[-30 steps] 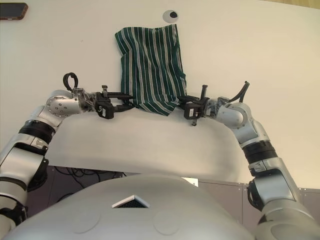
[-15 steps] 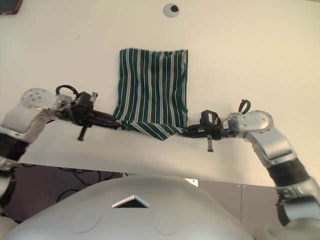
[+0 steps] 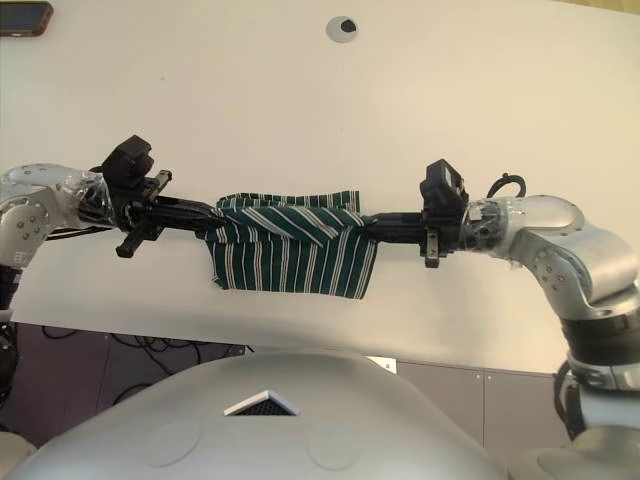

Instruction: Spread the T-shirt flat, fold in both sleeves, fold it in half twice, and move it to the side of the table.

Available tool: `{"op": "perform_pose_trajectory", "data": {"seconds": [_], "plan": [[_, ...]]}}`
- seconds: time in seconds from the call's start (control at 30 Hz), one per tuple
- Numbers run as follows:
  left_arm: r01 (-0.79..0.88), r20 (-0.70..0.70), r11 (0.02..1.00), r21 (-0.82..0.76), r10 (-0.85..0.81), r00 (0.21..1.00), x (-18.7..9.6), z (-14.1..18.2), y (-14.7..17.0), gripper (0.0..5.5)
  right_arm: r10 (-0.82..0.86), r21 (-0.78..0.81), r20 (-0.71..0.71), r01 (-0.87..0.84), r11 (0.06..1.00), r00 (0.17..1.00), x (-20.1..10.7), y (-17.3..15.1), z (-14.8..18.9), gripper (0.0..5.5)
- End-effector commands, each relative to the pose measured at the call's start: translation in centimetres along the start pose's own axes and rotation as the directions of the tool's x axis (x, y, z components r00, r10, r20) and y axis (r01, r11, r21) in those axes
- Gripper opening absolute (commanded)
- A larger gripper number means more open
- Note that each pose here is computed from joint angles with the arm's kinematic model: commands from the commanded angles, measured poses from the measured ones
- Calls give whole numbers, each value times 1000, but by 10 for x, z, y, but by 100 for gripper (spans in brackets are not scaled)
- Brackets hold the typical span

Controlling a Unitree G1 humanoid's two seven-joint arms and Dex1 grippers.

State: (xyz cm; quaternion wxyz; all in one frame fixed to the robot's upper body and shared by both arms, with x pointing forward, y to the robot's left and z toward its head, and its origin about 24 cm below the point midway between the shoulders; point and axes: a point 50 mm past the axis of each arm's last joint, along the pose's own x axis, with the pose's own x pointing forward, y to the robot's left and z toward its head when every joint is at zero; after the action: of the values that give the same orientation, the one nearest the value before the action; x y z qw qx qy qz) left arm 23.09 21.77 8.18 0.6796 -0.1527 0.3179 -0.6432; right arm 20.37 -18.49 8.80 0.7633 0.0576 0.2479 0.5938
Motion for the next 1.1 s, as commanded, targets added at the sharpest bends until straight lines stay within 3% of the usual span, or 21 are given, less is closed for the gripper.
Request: {"op": "perform_pose_trajectory", "data": {"seconds": [0.03,0.3,0.33,0.57,0.7,0.8,0.93,1.03,1.1], "plan": [[-128,-30,991,-30,127,991,-6,-11,18,1,-80,-21,-23,80,997,997,8,-12,-8,0],[-257,0,964,-62,257,966,-4,-14,38,1,-157,-38,14,158,987,987,21,-24,-10,0],[-282,4,958,-63,282,959,-4,-14,41,35,-179,-38,19,180,983,984,20,-27,-10,0],[-397,-3,914,-87,399,917,-13,-20,58,149,-275,-38,58,278,960,960,11,-41,-1,143],[-480,68,876,-54,483,873,-22,-10,68,211,-266,-69,149,279,958,952,5,-42,15,199],[-643,299,765,1,614,731,-27,21,85,211,-72,-97,201,92,991,977,26,-14,28,199],[-751,533,648,-128,683,499,-11,40,102,211,74,-133,71,-64,989,995,54,10,9,199],[-751,638,615,-242,684,354,5,46,107,211,-11,-171,-153,-16,985,988,67,0,-27,199],[-759,673,594,-267,679,294,11,52,108,211,-80,-140,-210,51,989,974,74,-12,-44,199]]}}
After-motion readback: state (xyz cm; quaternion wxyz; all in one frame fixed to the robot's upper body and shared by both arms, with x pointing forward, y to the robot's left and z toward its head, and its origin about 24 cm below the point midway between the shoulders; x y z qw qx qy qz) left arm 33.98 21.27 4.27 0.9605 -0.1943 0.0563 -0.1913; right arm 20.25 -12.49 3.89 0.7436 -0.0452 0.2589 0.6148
